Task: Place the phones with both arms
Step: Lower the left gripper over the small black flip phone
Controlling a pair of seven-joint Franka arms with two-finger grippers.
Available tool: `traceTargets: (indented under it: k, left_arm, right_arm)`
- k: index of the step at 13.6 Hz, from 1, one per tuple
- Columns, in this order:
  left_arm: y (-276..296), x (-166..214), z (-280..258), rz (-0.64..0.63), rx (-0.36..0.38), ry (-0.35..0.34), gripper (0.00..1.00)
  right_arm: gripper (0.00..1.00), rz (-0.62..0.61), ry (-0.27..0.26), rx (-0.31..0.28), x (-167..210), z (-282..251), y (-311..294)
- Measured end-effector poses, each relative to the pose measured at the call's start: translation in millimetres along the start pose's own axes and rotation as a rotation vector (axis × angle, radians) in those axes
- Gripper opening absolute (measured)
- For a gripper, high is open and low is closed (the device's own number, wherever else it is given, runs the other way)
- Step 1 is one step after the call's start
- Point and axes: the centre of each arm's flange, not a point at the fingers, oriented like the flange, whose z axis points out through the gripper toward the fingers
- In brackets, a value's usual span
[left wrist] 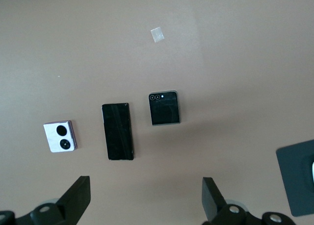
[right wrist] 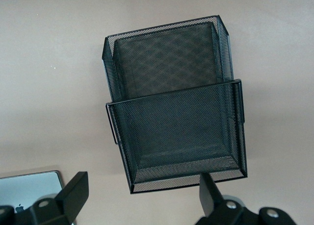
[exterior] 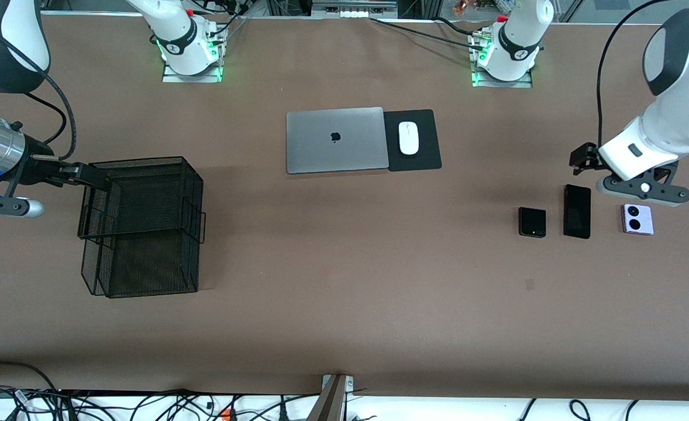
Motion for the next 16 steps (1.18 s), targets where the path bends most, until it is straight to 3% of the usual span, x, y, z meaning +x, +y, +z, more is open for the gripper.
traceTargets:
  k: [10, 16]
  left_arm:
    - [-17, 18, 43, 0.018, -0.017, 0.009, 1.0]
    - [-43, 35, 152, -0.019, -0.058, 0.053, 1.0]
  right_arm:
    - [1.0, -0.001, 0.0, 0.0, 0, 0, 0]
    - [1.0, -0.003, -0.001, 0.0, 0, 0, -2]
